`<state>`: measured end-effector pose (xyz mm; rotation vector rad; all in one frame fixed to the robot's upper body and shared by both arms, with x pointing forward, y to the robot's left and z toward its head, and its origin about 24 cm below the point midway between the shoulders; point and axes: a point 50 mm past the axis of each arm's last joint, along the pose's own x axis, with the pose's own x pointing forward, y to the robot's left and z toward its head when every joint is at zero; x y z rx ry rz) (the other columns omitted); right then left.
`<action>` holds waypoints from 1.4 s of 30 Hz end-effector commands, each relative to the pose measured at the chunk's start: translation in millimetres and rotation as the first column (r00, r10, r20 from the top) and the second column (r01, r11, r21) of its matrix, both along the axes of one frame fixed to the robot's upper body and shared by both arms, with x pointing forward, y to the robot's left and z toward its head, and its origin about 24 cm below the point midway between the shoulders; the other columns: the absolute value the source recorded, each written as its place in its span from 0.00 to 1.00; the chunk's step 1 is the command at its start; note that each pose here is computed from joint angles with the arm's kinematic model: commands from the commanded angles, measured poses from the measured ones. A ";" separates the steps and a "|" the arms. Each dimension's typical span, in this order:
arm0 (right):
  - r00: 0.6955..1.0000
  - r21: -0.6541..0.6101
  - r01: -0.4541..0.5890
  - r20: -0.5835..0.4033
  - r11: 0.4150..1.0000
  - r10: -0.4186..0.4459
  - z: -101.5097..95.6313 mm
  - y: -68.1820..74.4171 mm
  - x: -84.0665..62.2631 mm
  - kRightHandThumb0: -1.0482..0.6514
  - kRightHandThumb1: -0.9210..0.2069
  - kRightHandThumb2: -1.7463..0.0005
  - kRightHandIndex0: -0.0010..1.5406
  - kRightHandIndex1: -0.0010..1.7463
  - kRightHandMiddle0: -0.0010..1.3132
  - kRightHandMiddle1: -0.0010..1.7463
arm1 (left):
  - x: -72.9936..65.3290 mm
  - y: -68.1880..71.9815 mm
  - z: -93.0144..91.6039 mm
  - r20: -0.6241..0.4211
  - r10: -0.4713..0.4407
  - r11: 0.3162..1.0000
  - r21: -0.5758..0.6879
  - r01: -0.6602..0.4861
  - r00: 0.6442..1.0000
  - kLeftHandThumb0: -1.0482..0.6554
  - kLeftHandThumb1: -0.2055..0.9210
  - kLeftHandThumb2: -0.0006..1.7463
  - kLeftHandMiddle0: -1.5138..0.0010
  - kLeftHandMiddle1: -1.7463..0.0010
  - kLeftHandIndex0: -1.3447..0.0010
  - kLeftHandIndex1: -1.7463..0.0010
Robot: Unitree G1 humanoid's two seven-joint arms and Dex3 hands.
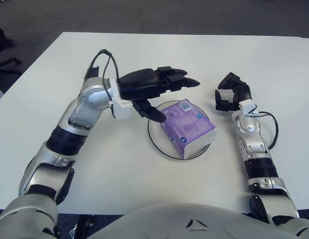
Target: Put the tissue paper into the plate.
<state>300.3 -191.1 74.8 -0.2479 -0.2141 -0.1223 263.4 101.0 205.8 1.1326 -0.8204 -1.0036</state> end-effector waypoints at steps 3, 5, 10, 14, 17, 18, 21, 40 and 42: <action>0.975 0.091 0.013 -0.224 0.996 0.008 -68.1 5.8 -39.4 0.32 0.58 0.22 0.84 1.00 0.50 1.00 | 5.0 23.4 2.5 0.032 0.128 0.992 -0.027 -0.127 0.991 0.00 1.00 0.53 0.87 0.88 1.00 0.72; 0.975 0.087 0.008 -0.221 0.996 0.011 -67.8 5.7 -39.6 0.33 0.57 0.22 0.84 1.00 0.49 1.00 | 5.6 25.5 2.0 0.031 0.141 0.990 -0.035 -0.140 0.990 0.00 1.00 0.55 0.87 0.88 1.00 0.72; 0.976 0.071 0.004 -0.219 0.997 0.012 -67.3 5.0 -40.0 0.33 0.56 0.23 0.85 1.00 0.48 1.00 | 8.1 30.2 0.0 0.036 0.167 0.984 -0.062 -0.165 0.985 0.00 1.00 0.56 0.87 0.88 1.00 0.72; 0.976 0.064 0.001 -0.219 0.998 0.013 -67.3 4.8 -39.9 0.33 0.55 0.23 0.85 1.00 0.48 1.00 | 12.6 35.5 -4.2 0.058 0.175 0.981 -0.095 -0.169 0.983 0.00 1.00 0.58 0.86 0.88 1.00 0.72; 0.976 0.058 0.000 -0.216 0.998 0.012 -67.2 4.5 -39.9 0.33 0.55 0.23 0.85 1.00 0.48 1.00 | 19.2 43.6 -12.0 0.061 0.193 0.976 -0.113 -0.186 0.979 0.00 1.00 0.60 0.86 0.89 1.00 0.72; 0.976 0.056 0.001 -0.216 0.998 0.011 -67.2 4.4 -40.0 0.33 0.55 0.23 0.85 1.00 0.48 1.00 | 21.5 46.3 -15.1 0.060 0.199 0.974 -0.117 -0.191 0.978 0.00 1.00 0.61 0.86 0.89 1.00 0.71; 0.976 0.057 0.002 -0.216 0.998 0.011 -67.4 4.0 -40.1 0.33 0.55 0.24 0.85 1.00 0.48 1.00 | 26.9 53.4 -22.9 0.043 0.228 0.959 -0.185 -0.217 0.973 0.00 1.00 0.64 0.85 0.89 1.00 0.66; 0.975 0.108 -0.012 -0.217 0.994 0.035 -68.6 2.5 -40.1 0.33 0.53 0.25 0.85 1.00 0.47 1.00 | 37.0 74.4 -72.8 -0.431 0.360 0.659 -0.510 -0.553 0.827 0.00 1.00 0.68 0.66 0.21 0.98 0.29; 0.975 0.113 -0.013 -0.220 0.993 0.038 -69.0 2.3 -40.1 0.33 0.53 0.25 0.85 1.00 0.47 1.00 | 36.7 73.0 -75.1 -0.451 0.357 0.632 -0.528 -0.567 0.818 0.00 1.00 0.68 0.59 0.11 0.94 0.23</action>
